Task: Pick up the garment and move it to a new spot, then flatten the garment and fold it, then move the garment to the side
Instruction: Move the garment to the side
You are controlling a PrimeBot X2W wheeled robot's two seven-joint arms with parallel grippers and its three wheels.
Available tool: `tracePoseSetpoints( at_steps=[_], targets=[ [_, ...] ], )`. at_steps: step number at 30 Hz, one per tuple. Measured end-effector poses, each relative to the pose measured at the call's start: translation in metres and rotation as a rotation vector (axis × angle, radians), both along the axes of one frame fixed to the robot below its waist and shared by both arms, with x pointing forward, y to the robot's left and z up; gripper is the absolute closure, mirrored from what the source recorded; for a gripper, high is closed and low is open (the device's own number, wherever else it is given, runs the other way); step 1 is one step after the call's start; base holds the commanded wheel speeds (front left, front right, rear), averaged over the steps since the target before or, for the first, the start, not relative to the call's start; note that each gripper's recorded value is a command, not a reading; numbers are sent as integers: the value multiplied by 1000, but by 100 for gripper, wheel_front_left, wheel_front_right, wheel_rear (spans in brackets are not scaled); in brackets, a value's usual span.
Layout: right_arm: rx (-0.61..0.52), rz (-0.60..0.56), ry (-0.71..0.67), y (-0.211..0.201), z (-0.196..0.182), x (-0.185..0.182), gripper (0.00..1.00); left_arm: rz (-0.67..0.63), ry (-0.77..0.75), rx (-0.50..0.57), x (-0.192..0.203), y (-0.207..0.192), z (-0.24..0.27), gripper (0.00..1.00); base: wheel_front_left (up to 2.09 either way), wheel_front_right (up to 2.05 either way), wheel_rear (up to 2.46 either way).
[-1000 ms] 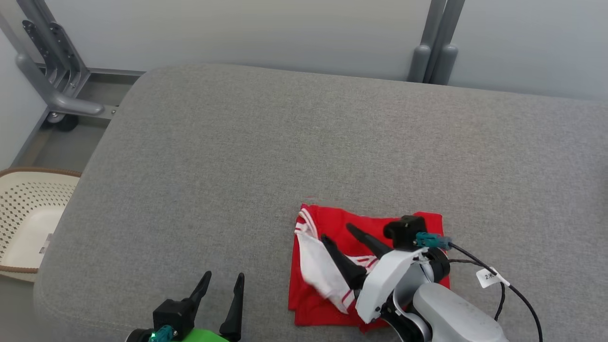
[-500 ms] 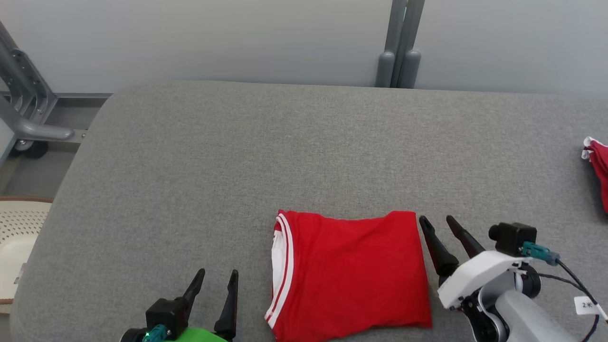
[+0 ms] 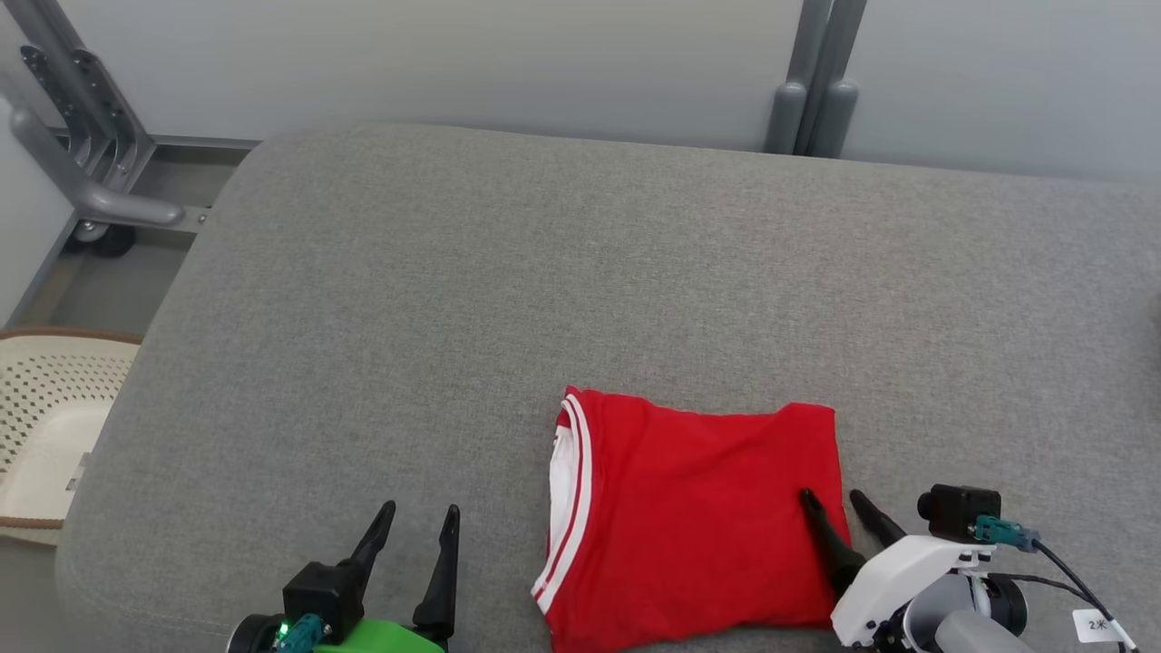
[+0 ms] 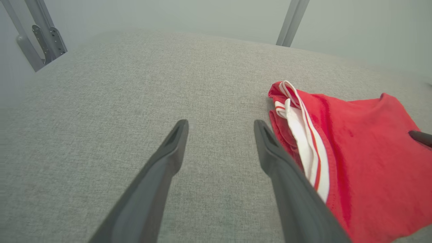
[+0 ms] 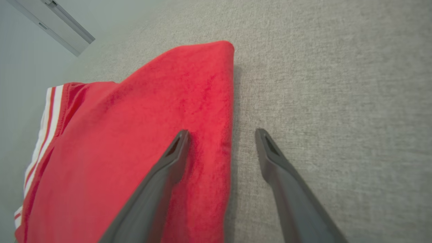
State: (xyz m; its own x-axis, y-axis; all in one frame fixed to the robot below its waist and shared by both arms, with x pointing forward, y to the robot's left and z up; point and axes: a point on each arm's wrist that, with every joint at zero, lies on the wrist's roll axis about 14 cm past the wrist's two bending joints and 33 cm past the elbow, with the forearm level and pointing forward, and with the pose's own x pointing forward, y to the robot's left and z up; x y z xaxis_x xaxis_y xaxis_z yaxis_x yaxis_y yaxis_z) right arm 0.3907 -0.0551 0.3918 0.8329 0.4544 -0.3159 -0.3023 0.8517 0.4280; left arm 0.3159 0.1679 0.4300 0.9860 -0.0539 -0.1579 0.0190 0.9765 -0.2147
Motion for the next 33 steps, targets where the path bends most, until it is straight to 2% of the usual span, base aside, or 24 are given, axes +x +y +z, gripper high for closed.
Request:
tracePoseSetpoints(
  at_steps=[4, 5, 6, 7, 11, 15, 24, 33],
  targets=[
    [-8, 30, 34, 11, -8, -1, 0, 18, -3, 9, -3, 6, 1, 0, 0, 0, 0],
    [-12, 42, 40, 14, -9, -2, 22, 20, -5, 12, -3, 6, 2, 0, 0, 0, 0],
    [-9, 50, 42, 17, -9, -2, 75, 21, -8, 13, -3, 7, 3, 0, 0, 0, 0],
    [-1, 53, 43, 20, -8, -2, 100, 21, -13, 14, -2, 7, 4, 0, 0, 0, 0],
    [1, 59, 29, 21, -4, -1, 100, -5, -33, 32, 2, 1, 10, 0, 0, 0, 0],
    [-23, 15, -24, 0, 8, 13, 100, -38, -56, 39, 8, -8, 16, 0, 0, 0, 0],
    [-80, -152, -106, -69, 32, 32, 100, -159, -109, 55, 25, -42, 30, 0, 0, 0, 0],
    [-103, -323, -131, -132, 42, 14, 100, -345, -171, 35, 49, -102, 48, 0, 0, 0, 0]
  ],
)
